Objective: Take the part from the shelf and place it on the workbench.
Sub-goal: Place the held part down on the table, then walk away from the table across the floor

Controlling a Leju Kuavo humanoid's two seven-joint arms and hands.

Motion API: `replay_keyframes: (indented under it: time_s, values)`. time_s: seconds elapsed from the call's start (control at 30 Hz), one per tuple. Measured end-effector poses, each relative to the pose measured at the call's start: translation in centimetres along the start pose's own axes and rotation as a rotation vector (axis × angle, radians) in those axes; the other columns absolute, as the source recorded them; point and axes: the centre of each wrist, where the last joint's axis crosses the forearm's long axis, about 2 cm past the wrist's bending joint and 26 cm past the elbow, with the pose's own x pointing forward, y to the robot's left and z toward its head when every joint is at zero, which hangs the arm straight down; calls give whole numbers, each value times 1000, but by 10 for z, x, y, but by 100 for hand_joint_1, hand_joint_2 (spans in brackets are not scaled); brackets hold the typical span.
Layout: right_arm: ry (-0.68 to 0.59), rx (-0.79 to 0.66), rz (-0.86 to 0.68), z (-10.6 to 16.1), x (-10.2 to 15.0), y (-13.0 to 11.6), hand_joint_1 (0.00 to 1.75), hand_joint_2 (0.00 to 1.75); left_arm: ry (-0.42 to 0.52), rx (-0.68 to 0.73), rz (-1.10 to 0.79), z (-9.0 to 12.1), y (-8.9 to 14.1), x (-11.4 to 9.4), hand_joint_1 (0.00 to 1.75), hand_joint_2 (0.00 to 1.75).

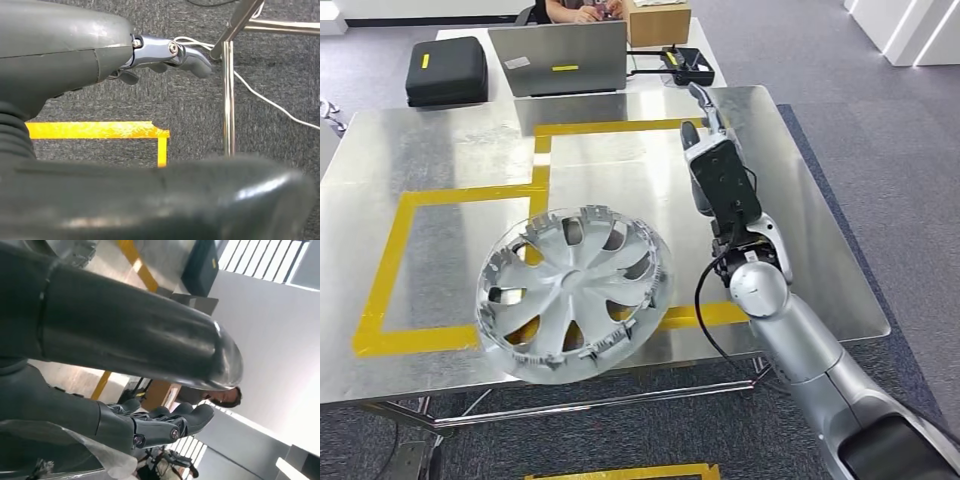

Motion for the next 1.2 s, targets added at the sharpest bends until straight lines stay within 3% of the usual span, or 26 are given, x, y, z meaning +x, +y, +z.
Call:
replay_keyframes:
  time_s: [0.27,0.43,0.73,1.2]
  values:
    - [-108,11,-319,35,16,2,0,0,4,46,47,11,1,-14,0,0]
    - [-164,6,-429,69,23,2,0,0,9,71,66,16,1,-20,0,0]
    - [-233,-53,-401,128,37,-2,0,0,7,116,85,18,3,-23,0,0]
    - [-237,-137,-402,174,49,-8,0,0,10,148,116,19,3,-25,0,0]
